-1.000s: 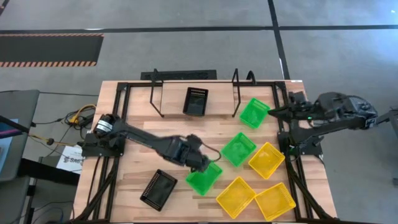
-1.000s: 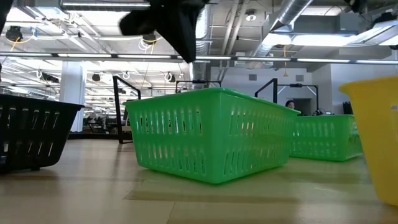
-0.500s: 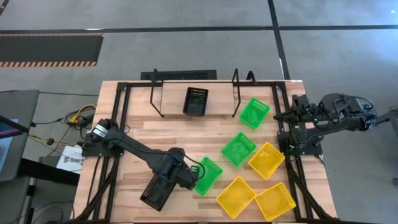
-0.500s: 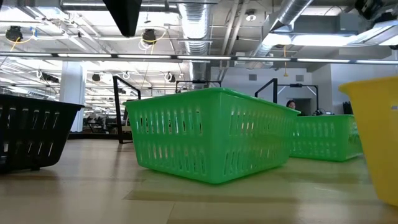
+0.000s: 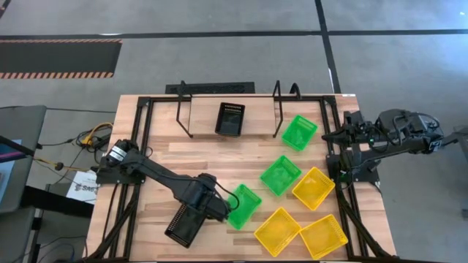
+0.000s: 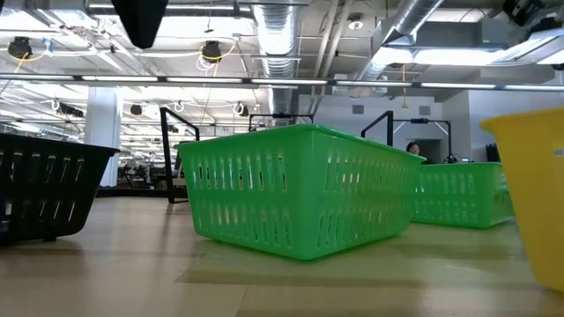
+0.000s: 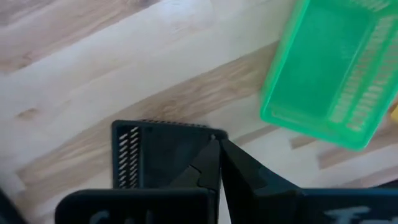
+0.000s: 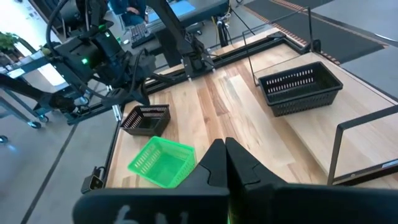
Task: Stack baskets on shelf by color
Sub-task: Stack the black bin on top of the black bin on the shelf
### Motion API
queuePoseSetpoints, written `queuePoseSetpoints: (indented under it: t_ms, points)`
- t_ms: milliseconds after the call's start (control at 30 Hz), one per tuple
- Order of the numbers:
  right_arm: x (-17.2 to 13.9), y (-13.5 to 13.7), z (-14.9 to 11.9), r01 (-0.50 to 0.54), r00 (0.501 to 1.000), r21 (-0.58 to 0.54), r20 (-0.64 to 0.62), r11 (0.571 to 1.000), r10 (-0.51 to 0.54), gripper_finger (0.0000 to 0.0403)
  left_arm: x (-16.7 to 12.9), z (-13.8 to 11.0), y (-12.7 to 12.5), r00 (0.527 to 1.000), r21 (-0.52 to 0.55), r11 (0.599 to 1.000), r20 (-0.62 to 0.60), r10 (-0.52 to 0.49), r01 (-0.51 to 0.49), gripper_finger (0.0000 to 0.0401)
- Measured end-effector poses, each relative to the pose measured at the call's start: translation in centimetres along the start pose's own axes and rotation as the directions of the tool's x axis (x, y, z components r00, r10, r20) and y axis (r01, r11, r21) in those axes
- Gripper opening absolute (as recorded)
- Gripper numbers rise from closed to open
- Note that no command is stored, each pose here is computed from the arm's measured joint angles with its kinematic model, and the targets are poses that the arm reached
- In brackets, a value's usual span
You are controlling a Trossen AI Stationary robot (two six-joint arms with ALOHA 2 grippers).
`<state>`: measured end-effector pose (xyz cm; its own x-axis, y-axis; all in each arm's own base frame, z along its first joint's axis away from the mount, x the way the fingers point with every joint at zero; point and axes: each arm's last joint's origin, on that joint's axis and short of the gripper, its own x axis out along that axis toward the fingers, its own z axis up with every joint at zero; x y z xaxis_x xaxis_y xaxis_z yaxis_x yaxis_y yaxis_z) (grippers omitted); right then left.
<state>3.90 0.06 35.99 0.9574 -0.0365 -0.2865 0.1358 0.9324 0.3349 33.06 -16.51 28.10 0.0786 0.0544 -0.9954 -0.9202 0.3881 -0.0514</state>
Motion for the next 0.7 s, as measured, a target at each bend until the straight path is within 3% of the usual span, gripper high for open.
queuePoseSetpoints:
  t_ms: [433, 700]
  points:
    - [0.0, 0.0, 0.0, 0.002, 1.000, 0.032, 0.000, 0.999, -0.002, 0.0006, 0.3, 0.6, 0.9, 0.994, 0.149, 0.983, 0.043, 0.102, -0.107, 0.0000]
    - [0.0, -0.1, 0.0, 0.017, 1.000, 0.036, 0.005, 0.999, -0.017, 0.0008, 0.4, 1.5, 0.7, 0.995, 0.422, 0.901, 0.042, 0.088, -0.098, 0.0007]
